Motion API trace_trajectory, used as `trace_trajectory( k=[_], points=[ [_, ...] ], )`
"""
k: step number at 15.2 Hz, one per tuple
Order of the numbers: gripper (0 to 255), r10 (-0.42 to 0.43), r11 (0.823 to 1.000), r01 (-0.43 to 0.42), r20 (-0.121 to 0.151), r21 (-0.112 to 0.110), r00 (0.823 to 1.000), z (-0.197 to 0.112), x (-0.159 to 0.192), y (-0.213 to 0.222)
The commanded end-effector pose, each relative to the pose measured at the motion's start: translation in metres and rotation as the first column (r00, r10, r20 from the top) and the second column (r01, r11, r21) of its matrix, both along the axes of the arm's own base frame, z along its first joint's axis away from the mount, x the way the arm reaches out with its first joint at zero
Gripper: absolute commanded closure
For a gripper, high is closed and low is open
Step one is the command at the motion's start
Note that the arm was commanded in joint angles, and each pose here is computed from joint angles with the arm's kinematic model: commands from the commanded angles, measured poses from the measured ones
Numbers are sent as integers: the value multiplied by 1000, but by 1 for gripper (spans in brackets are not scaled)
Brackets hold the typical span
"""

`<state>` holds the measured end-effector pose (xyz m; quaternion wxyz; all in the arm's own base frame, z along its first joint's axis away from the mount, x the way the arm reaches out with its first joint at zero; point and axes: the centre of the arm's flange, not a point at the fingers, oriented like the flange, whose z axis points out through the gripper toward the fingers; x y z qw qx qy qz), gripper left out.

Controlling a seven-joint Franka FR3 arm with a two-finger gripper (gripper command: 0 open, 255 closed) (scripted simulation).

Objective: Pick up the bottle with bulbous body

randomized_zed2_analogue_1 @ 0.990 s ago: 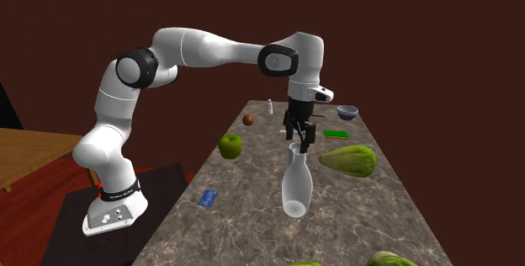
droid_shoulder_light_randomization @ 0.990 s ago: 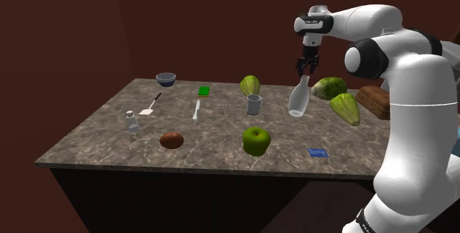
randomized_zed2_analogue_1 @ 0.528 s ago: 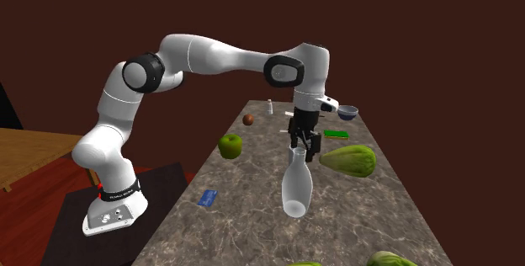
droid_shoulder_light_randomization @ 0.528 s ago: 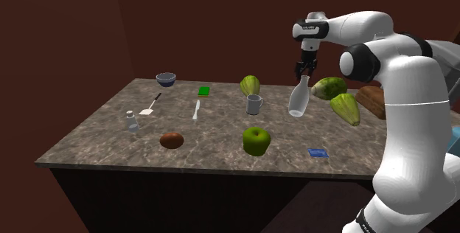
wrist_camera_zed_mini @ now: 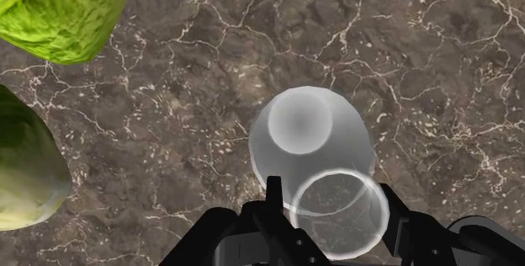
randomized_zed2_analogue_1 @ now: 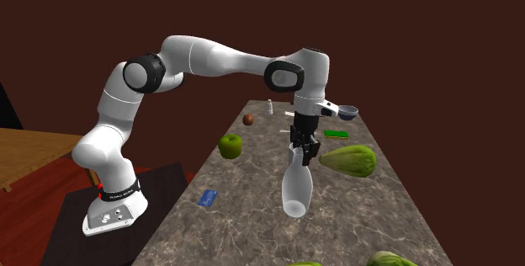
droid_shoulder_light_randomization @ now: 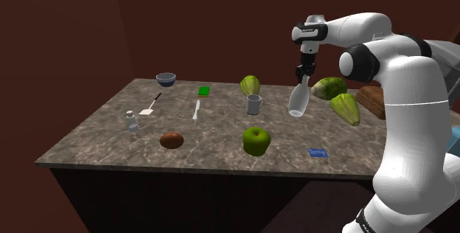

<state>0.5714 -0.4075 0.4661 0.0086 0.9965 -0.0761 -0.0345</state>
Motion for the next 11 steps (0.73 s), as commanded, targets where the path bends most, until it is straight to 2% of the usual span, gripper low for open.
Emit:
trace_trajectory(
  k=[1, 5, 11],
  points=[
    [255, 0, 1000, 0, -2, 1, 1000, -1, 0, 0],
    [255, 0, 1000, 0, -2, 1, 1000, -1, 0, 0],
    [255, 0, 1000, 0, -2, 1, 1000, 31, 0, 0]
  ],
)
